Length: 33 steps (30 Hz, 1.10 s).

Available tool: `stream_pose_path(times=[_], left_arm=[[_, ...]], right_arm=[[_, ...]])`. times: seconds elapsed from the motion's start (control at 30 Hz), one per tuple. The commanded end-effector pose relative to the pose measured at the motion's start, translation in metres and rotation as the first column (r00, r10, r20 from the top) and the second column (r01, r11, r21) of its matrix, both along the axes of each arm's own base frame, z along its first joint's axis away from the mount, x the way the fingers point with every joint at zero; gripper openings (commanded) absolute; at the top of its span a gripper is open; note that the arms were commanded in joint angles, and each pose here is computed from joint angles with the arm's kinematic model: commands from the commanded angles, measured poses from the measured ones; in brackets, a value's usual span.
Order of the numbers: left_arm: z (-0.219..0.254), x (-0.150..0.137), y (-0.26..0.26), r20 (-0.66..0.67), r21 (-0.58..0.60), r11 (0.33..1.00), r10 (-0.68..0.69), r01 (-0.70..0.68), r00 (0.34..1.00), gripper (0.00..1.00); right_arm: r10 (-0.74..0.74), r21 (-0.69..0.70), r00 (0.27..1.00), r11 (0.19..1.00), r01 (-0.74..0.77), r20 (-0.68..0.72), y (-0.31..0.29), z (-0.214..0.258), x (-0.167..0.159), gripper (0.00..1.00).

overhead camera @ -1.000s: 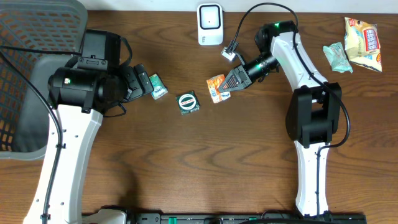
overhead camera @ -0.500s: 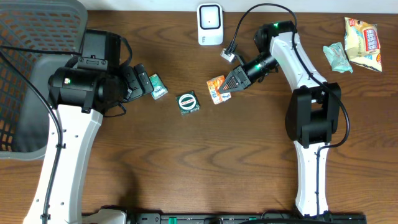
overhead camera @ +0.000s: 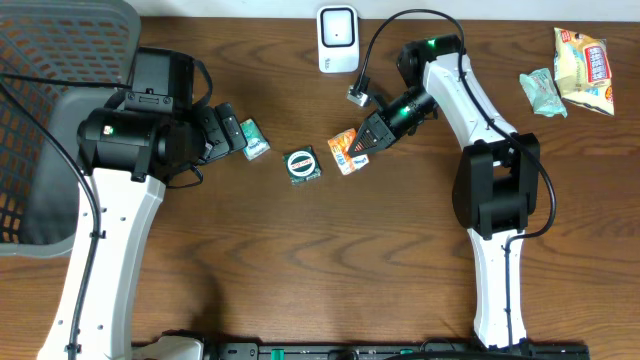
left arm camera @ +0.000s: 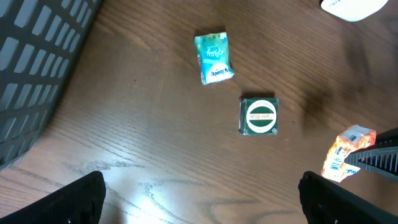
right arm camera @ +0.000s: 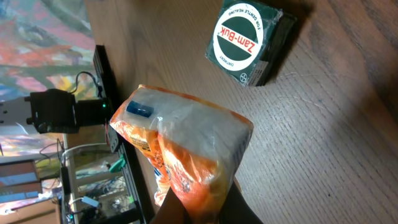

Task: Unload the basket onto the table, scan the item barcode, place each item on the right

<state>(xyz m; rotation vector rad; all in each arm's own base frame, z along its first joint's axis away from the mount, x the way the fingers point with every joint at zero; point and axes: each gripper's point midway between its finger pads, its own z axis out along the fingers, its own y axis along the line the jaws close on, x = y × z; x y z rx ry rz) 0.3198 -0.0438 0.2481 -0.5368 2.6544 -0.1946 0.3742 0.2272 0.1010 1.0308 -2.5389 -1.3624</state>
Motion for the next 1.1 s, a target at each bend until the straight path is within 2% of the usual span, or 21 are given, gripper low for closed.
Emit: stream_pose_path(times=[0.0, 0.1, 0.2, 0.3, 0.37, 0.43, 0.67, 0.8, 1.0, 1.07], left_arm=[[0.004, 0.0, 0.002, 0.011, 0.01, 1.0, 0.001, -0.001, 1.0, 0.97], [0.004, 0.0, 0.002, 0.011, 0.01, 1.0, 0.001, -0.001, 1.0, 0.98], [0.004, 0.0, 0.002, 0.011, 0.01, 1.0, 0.001, -0.001, 1.0, 0.98], [0.004, 0.0, 0.002, 0.011, 0.01, 1.0, 0.001, -0.001, 1.0, 0.98], [0.004, 0.0, 0.002, 0.011, 0.01, 1.0, 0.001, -0.001, 1.0, 0.98], [0.004, 0.0, 0.002, 0.011, 0.01, 1.0, 0.001, -0.001, 1.0, 0.98], [0.004, 0.0, 0.002, 0.011, 0.01, 1.0, 0.001, -0.001, 1.0, 0.98], [0.004, 0.0, 0.002, 0.011, 0.01, 1.0, 0.001, -0.001, 1.0, 0.98], [0.004, 0.0, 0.002, 0.011, 0.01, 1.0, 0.001, -0.001, 1.0, 0.98], [0.004, 0.0, 0.002, 0.011, 0.01, 1.0, 0.001, -0.001, 1.0, 0.98]], right_arm=[[-0.001, -0.025, 1.0, 1.0, 0.002, 0.014, 0.0, 0.001, 0.002, 0.01], [-0.02, -0.123, 1.0, 0.992, 0.021, 0.008, -0.005, -0.01, 0.004, 0.01], [-0.105, -0.353, 0.994, 0.93, 0.102, 0.013, -0.026, -0.034, 0.014, 0.01], [-0.128, -0.604, 0.989, 0.783, 0.148, 0.077, -0.058, -0.054, 0.018, 0.01], [-0.076, -0.715, 0.99, 0.685, 0.139, 0.12, -0.066, -0.063, 0.015, 0.01], [-0.038, -0.762, 0.989, 0.633, 0.135, 0.143, -0.066, -0.066, 0.012, 0.01], [-0.05, -0.831, 0.967, 0.502, 0.24, 0.249, -0.068, -0.068, 0.023, 0.01], [-0.105, -0.811, 0.9, 0.4, 0.427, 0.422, -0.068, -0.068, 0.052, 0.01], [-0.024, -0.777, 0.828, 0.33, 0.535, 0.56, -0.074, -0.06, 0.08, 0.01], [0.019, -0.749, 0.774, 0.271, 0.605, 0.633, -0.083, -0.052, 0.097, 0.01]])
